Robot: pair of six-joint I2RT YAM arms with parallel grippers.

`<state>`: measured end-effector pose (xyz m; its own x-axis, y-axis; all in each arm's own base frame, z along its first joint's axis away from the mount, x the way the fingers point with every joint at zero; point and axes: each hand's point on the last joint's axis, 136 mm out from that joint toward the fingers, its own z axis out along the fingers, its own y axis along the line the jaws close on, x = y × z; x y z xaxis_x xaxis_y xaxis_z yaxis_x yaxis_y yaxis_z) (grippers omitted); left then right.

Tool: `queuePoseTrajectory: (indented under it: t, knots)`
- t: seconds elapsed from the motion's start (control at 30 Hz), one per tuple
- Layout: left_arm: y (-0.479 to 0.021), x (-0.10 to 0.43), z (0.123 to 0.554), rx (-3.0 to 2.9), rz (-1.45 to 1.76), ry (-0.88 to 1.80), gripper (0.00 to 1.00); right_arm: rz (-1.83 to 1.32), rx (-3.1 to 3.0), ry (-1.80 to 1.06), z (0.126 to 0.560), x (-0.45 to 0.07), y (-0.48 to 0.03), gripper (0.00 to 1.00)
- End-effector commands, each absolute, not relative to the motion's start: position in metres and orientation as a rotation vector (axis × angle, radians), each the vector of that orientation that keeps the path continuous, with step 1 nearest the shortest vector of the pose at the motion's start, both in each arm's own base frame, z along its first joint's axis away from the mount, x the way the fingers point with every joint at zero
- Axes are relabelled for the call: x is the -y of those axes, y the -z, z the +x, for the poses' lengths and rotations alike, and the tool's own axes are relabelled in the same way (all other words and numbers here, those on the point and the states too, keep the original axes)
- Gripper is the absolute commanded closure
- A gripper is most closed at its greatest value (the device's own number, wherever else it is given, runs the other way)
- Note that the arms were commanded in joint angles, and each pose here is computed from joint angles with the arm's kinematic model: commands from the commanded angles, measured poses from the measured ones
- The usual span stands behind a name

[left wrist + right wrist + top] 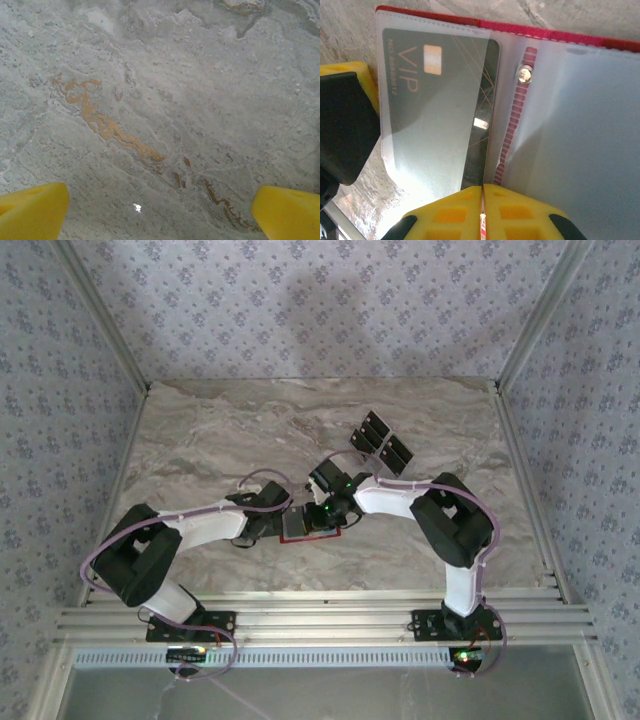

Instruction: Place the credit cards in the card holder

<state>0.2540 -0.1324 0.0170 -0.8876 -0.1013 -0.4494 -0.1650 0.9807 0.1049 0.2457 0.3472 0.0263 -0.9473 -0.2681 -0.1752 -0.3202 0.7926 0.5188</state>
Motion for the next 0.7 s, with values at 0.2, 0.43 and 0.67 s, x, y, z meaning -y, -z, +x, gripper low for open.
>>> queuePoseTrajectory:
  t: [0.2, 0.43, 0.67]
  knots:
    - [0.008, 0.159, 0.245, -2.748, -0.145, -0.074, 0.00, -0.443, -2.894, -0.969, 0.244, -0.361, -0.029, 0.89]
    - [0.009, 0.161, 0.244, -2.749, -0.139, -0.070, 0.00, -0.446, -2.887, -1.012, 0.243, -0.368, -0.030, 0.89]
    - [0.008, 0.163, 0.243, -2.747, -0.139, -0.064, 0.00, -0.460, -2.894, -1.034, 0.240, -0.372, -0.027, 0.89]
